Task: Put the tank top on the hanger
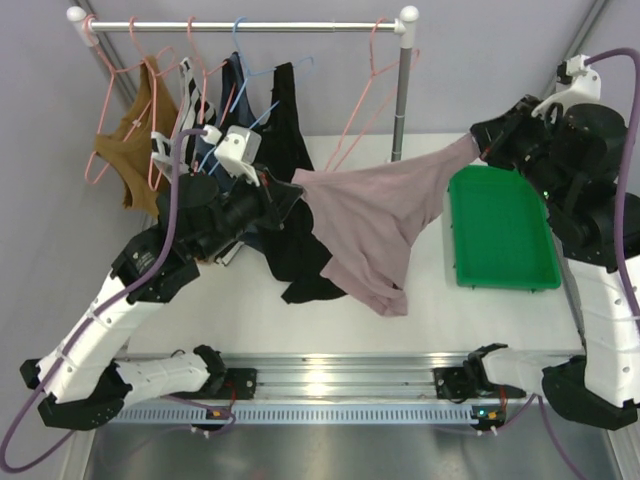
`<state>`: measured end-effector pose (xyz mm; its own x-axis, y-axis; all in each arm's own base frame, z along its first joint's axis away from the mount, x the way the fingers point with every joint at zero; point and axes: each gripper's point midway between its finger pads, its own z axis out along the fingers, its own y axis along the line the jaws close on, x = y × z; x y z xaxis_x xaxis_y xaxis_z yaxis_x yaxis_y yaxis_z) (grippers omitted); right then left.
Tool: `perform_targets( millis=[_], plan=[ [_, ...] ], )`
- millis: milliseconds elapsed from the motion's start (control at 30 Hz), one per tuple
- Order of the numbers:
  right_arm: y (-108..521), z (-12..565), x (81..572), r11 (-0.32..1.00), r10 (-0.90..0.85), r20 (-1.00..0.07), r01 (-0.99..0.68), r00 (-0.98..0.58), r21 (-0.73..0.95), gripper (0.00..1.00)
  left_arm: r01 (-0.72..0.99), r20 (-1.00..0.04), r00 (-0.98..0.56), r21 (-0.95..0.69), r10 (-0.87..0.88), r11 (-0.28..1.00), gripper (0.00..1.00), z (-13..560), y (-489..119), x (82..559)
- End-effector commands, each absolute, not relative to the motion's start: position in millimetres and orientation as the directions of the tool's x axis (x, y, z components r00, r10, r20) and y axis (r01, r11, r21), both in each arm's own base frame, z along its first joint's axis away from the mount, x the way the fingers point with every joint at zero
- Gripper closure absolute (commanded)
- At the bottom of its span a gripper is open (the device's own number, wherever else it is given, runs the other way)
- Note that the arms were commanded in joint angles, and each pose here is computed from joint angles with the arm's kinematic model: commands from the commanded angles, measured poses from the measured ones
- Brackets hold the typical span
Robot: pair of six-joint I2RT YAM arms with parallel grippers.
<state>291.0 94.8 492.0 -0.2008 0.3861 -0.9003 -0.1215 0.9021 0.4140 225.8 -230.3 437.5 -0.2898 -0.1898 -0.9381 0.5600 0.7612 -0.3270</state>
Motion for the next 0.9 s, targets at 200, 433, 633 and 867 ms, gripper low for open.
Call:
perform_targets(
  millis=[200,433,633,867],
  plan=[
    [95.9,527.1,288.5,0.89,0.402,-0.901,-0.162,-0.166,0.427,1.0,0.583,-0.971,-0.181,-0.236,-0.159,0.778,1.0,487.6,-214.9,223.0],
    [104.1,523.2,295.8,0.885,0.395,-0.898,-0.181,-0.194,0.429,1.0,0.622,-0.97,-0.205,-0.234,-0.132,0.747,1.0,491.4,-228.4,222.5],
    [143.0,410.3,294.7,0.813,0.425,-0.811,-0.224,-0.402,0.538,1.0,0.676,-0.949,-0.305,-0.277,-0.082,0.683,1.0,441.6,-241.0,204.8],
    [234.8,286.6,261.6,0.688,0.436,-0.654,-0.24,-0.618,0.685,0.66,0.671,-0.924,-0.377,-0.323,-0.069,0.668,1.0,408.2,-233.8,187.8]
  ],
)
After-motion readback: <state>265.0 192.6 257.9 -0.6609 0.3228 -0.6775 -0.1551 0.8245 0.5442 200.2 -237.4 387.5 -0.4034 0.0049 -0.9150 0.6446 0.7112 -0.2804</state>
